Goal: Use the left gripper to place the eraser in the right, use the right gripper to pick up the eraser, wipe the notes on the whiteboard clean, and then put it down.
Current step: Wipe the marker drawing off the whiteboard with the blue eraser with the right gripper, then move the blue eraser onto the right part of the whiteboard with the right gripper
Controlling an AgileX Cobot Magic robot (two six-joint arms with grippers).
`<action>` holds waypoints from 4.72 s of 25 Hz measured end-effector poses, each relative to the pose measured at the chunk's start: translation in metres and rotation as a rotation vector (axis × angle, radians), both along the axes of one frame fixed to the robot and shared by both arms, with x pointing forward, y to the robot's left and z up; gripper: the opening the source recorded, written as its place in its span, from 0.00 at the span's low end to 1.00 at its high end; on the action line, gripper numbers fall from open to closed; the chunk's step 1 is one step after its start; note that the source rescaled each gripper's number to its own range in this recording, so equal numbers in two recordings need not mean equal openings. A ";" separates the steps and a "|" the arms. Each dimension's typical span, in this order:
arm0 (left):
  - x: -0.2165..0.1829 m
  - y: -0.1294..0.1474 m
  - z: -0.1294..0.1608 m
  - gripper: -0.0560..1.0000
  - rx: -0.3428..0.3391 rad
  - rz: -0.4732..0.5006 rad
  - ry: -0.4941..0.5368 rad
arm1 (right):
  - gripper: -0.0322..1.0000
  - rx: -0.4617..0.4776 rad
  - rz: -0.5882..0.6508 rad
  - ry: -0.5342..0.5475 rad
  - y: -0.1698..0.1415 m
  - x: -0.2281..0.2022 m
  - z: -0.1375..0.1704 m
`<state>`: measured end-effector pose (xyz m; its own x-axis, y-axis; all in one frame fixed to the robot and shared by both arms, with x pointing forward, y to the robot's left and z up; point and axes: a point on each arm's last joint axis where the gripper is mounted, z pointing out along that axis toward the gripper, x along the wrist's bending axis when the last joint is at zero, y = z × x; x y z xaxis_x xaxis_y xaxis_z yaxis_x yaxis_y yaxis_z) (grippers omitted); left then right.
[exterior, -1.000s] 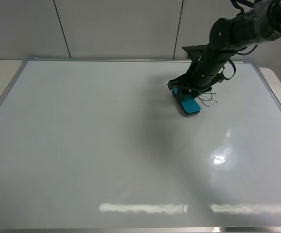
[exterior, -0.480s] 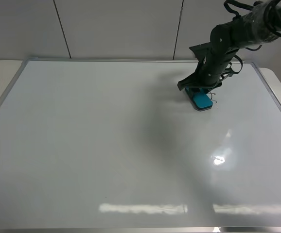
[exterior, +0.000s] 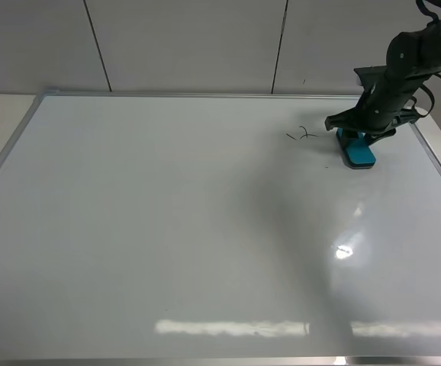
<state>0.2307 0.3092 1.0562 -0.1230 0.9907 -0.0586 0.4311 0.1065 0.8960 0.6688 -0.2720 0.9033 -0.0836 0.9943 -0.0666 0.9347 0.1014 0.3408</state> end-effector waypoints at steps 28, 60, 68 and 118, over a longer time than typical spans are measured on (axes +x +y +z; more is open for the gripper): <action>0.000 0.000 0.000 1.00 0.000 0.000 0.000 | 0.04 0.045 0.256 -0.107 0.138 -0.021 -0.003; 0.000 0.000 0.000 1.00 0.000 0.000 0.000 | 0.04 0.067 0.302 -0.112 0.151 -0.025 -0.003; 0.000 0.000 0.000 1.00 0.000 0.000 -0.001 | 0.04 0.075 0.210 -0.130 0.130 -0.014 -0.005; 0.000 0.000 0.000 1.00 0.000 0.000 -0.001 | 0.04 0.173 0.313 -0.024 0.144 -0.008 0.026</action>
<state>0.2308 0.3092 1.0562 -0.1229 0.9907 -0.0587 0.4304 0.1065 0.8963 0.6608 -0.1283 0.9292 -0.3864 0.9174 0.0951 0.8589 0.3203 0.3998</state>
